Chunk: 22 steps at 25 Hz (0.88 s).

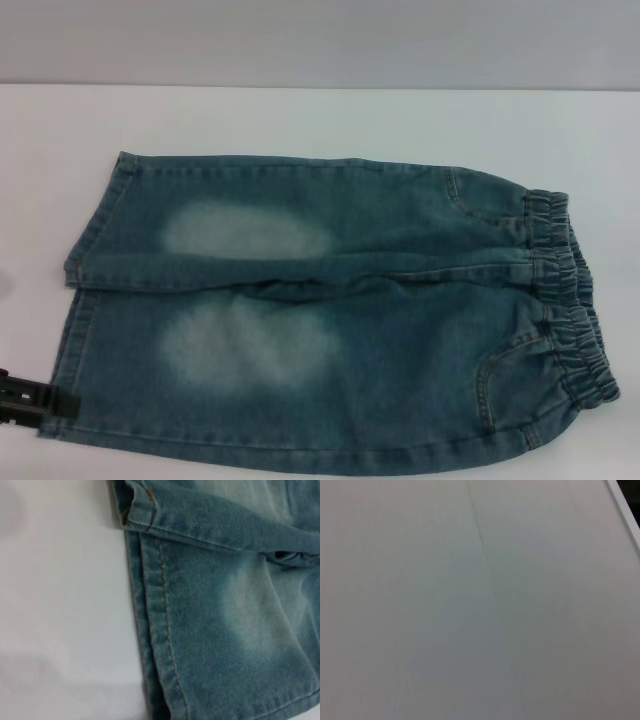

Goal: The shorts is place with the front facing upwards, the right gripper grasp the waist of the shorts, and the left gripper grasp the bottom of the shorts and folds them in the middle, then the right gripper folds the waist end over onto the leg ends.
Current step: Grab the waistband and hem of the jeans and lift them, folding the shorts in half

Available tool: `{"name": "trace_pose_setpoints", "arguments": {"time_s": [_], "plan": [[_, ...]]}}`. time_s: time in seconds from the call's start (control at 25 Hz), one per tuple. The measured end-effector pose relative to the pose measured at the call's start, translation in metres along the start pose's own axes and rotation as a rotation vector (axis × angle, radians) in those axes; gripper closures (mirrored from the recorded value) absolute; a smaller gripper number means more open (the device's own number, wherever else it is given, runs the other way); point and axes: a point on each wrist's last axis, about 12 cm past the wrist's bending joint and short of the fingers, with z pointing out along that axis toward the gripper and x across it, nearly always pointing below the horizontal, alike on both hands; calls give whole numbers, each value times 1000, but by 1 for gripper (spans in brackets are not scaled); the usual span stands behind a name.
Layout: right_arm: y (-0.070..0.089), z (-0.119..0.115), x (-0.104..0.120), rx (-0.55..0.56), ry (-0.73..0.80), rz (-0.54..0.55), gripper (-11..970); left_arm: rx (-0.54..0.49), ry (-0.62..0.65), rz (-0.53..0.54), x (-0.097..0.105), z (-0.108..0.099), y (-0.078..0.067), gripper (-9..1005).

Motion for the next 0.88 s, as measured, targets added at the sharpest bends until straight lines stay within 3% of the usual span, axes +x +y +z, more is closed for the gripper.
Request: {"name": "trace_pose_setpoints", "arguments": {"time_s": [0.88], "plan": [[5, 1, 1, -37, 7, -1, 369, -30, 25, -3, 1, 3, 2, 156]]}}
